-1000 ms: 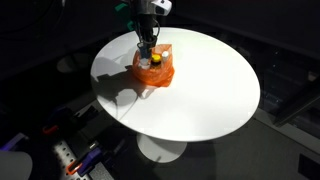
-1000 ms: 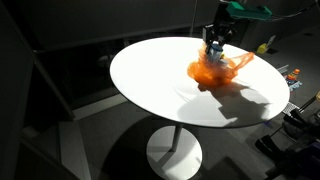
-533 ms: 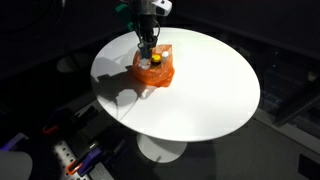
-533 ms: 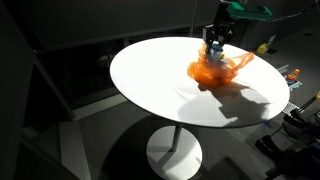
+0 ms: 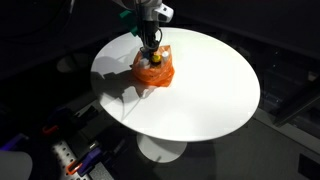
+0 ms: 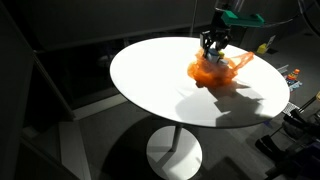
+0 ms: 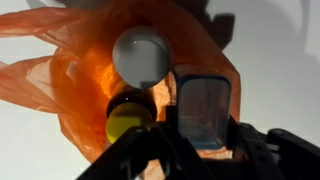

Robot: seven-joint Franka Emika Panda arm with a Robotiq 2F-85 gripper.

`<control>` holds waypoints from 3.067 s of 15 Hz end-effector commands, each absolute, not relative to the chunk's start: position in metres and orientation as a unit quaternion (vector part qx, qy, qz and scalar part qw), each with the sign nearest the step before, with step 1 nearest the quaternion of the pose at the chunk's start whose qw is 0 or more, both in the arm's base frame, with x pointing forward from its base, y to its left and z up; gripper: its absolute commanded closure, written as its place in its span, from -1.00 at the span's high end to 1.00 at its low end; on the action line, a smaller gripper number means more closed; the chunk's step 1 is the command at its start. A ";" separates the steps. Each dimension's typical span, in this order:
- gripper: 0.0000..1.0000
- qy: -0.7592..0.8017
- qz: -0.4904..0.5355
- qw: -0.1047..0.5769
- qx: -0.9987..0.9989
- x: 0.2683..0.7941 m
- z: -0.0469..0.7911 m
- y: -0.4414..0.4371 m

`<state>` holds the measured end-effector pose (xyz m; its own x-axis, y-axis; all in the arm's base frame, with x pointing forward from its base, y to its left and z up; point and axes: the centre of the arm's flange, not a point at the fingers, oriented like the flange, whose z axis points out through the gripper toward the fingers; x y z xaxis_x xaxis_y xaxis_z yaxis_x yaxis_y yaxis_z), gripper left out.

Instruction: Put the blue box in the plastic bag

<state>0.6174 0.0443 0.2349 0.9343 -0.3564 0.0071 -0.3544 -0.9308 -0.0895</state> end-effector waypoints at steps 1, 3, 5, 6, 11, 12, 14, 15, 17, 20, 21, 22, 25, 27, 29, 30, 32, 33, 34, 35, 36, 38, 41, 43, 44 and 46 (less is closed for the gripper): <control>-0.63 0.166 -0.017 0.045 -0.985 0.635 0.227 0.048; -0.63 0.164 -0.015 0.044 -0.985 0.637 0.223 0.050; -0.63 0.163 -0.012 0.044 -0.986 0.639 0.218 0.051; -0.63 0.164 -0.009 0.043 -0.985 0.640 0.215 0.051; -0.63 0.164 -0.005 0.042 -0.985 0.642 0.209 0.050; -0.63 0.164 -0.005 0.042 -0.986 0.642 0.210 0.051; 0.04 0.162 -0.006 0.043 -0.986 0.641 0.212 0.051; 0.39 0.161 -0.006 0.044 -0.986 0.640 0.214 0.051; 0.69 0.158 -0.006 0.043 -0.987 0.638 0.216 0.052; 1.00 0.153 -0.006 0.044 -0.987 0.634 0.222 0.053; 1.00 0.151 -0.006 0.045 -0.987 0.633 0.225 0.053; 1.00 0.149 -0.007 0.046 -0.988 0.631 0.228 0.054; 0.99 0.141 -0.010 0.053 -0.989 0.628 0.240 0.054; 0.98 0.133 -0.012 0.056 -0.990 0.624 0.251 0.052; 1.00 0.125 -0.015 0.057 -0.990 0.620 0.262 0.050; 1.00 0.122 -0.016 0.056 -0.991 0.617 0.268 0.049; 1.00 0.117 -0.017 0.056 -0.991 0.610 0.280 0.045; 1.00 0.115 -0.019 0.056 -0.992 0.605 0.287 0.043; 1.00 0.115 -0.020 0.057 -0.992 0.601 0.295 0.041; 1.00 0.118 -0.024 0.058 -0.991 0.596 0.305 0.038; 1.00 0.120 -0.027 0.057 -0.991 0.592 0.312 0.036; 1.00 0.130 -0.028 0.059 -0.989 0.580 0.330 0.034; 1.00 0.140 -0.020 0.063 -0.988 0.557 0.355 0.036; 1.00 0.143 -0.018 0.064 -0.987 0.542 0.371 0.038; 1.00 0.141 -0.011 0.066 -0.988 0.534 0.381 0.039; 1.00 0.145 0.008 0.058 -0.988 0.518 0.398 0.039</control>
<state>0.5507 0.0385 0.3683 0.9656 -0.2598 0.0051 -0.2574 -0.9589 -0.1194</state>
